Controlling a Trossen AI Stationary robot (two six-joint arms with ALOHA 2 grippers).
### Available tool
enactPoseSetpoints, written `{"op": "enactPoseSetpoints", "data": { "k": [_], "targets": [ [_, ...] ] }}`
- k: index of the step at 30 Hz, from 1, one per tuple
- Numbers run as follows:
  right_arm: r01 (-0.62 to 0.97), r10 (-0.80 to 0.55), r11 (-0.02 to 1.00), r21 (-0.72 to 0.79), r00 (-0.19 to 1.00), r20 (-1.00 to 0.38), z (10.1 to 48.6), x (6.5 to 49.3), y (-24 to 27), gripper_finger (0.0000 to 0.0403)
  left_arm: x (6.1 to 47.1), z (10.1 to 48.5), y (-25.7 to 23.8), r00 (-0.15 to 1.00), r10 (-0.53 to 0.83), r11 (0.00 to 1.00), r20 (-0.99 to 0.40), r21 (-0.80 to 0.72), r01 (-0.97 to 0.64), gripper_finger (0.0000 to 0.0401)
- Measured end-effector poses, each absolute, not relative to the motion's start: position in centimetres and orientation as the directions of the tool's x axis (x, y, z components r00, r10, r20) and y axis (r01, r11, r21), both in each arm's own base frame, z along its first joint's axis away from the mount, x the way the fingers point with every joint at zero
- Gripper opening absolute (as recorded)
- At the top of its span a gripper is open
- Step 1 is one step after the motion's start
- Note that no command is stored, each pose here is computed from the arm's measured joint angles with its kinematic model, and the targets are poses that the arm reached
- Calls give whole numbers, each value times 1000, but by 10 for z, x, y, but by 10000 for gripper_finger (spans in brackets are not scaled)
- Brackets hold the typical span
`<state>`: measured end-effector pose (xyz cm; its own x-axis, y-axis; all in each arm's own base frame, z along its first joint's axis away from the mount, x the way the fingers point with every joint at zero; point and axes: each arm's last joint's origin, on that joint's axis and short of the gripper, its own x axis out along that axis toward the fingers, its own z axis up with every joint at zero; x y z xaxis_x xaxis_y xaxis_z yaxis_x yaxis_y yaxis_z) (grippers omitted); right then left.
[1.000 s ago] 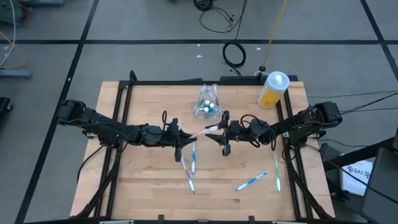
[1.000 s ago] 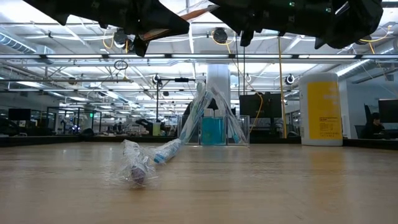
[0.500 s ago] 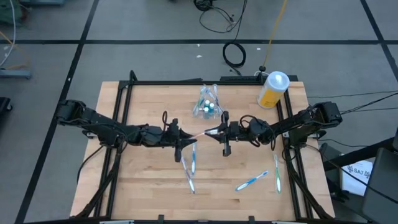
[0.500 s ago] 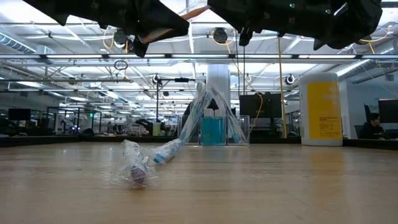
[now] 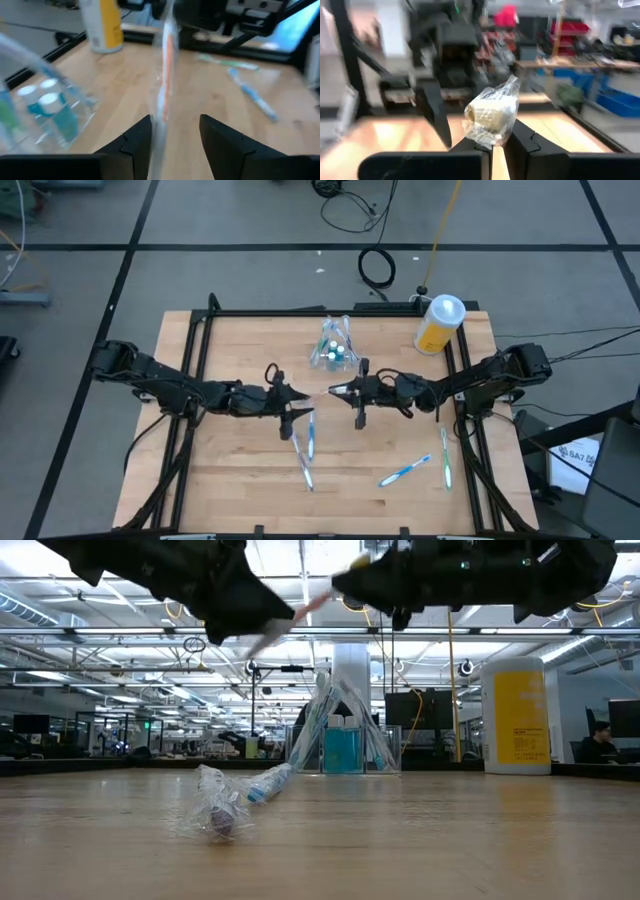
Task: Pick & Place toothbrushing station
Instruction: Put the orange toothbrush into the transparent organizer
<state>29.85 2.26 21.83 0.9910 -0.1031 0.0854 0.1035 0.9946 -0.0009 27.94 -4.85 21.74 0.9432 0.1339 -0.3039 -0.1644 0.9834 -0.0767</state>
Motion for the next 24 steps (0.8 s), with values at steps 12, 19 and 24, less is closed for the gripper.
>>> {"op": "enactPoseSetpoints", "data": {
  "k": [12, 19, 24],
  "targets": [
    [382, -389, 921, -75, 911, -136, 234, 268, 5, 14, 276, 206, -35, 877, 250, 949, -410, -77, -306, 168],
    [618, -639, 763, -192, 765, -79, 255, 247, -11, 14, 276, 206, -36, 887, 190, 951, -421, -145, -273, 168],
    [639, -660, 749, -175, 744, -108, 261, 235, -17, 14, 276, 204, -38, 886, 148, 953, -439, -176, -247, 168]
  ]
}}
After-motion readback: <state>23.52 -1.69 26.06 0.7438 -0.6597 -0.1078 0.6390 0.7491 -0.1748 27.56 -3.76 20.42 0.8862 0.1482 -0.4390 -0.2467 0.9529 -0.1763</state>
